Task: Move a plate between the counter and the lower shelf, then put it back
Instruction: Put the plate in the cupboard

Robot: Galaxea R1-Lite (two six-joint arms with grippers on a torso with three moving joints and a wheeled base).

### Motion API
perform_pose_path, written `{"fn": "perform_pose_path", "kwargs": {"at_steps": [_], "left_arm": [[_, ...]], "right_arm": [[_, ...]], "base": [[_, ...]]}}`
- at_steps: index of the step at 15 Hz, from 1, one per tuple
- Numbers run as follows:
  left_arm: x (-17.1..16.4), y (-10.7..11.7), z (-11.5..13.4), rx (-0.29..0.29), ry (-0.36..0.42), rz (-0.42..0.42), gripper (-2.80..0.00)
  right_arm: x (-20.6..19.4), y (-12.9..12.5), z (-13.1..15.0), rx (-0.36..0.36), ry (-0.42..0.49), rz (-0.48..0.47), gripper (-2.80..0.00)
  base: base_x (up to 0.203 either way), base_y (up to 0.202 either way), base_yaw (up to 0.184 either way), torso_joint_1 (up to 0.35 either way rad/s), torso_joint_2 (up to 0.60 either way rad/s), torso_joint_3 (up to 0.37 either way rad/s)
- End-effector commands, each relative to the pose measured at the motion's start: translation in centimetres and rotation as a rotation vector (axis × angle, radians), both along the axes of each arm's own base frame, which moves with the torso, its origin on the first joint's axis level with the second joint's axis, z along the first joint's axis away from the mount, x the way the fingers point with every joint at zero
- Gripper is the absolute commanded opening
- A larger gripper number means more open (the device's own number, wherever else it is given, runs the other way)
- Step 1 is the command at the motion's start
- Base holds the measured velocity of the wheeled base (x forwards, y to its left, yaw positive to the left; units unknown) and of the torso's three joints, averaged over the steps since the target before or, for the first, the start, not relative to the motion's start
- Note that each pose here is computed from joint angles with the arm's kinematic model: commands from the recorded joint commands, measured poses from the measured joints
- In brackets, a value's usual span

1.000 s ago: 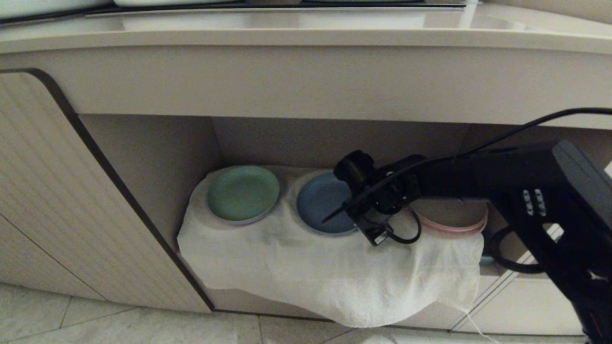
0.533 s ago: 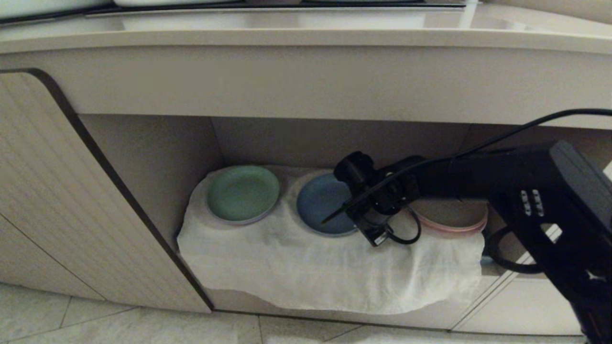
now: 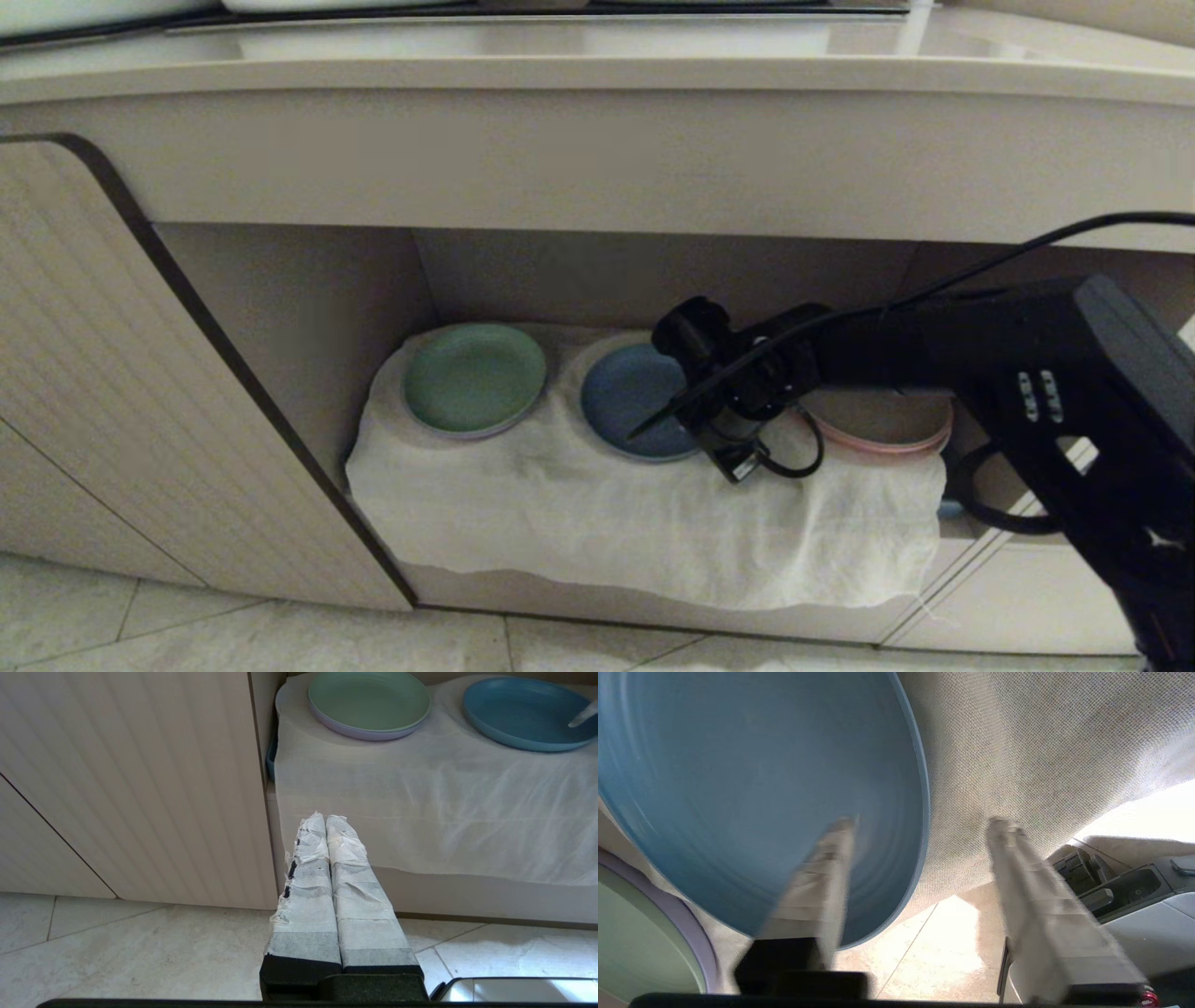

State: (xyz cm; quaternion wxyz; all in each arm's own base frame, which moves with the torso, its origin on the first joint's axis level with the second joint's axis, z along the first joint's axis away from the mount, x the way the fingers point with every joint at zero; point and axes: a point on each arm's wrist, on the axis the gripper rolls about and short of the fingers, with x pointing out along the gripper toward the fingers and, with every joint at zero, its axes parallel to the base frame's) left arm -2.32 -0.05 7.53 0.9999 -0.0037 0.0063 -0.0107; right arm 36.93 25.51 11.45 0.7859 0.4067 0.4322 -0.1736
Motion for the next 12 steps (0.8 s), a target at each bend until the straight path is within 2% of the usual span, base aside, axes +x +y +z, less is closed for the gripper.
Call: {"fn": "perform_pose_path", "kwargs": {"at_steps": [1, 6, 12], "left_arm": [[0.0, 0.0, 0.0, 0.000, 0.000, 0.000, -2.80], [0.0, 0.0, 0.0, 0.000, 0.000, 0.000, -2.80], [0.0, 0.0, 0.0, 0.000, 0.000, 0.000, -2.80]], "right_arm": [[-0.1, -0.1, 0.3, 0.005, -0.004, -0.006, 0.00], [-0.8, -0.2, 0.6, -0.024, 0.030, 0.007, 0.00], [-1.6, -0.5, 1.8, -0.030, 0.030, 0.027, 0.00]], "base": [[0.000, 0.000, 0.000, 0.000, 0.00, 0.000], [0.000, 0.000, 0.000, 0.000, 0.00, 0.000], [0.000, 0.000, 0.000, 0.000, 0.00, 0.000]]}}
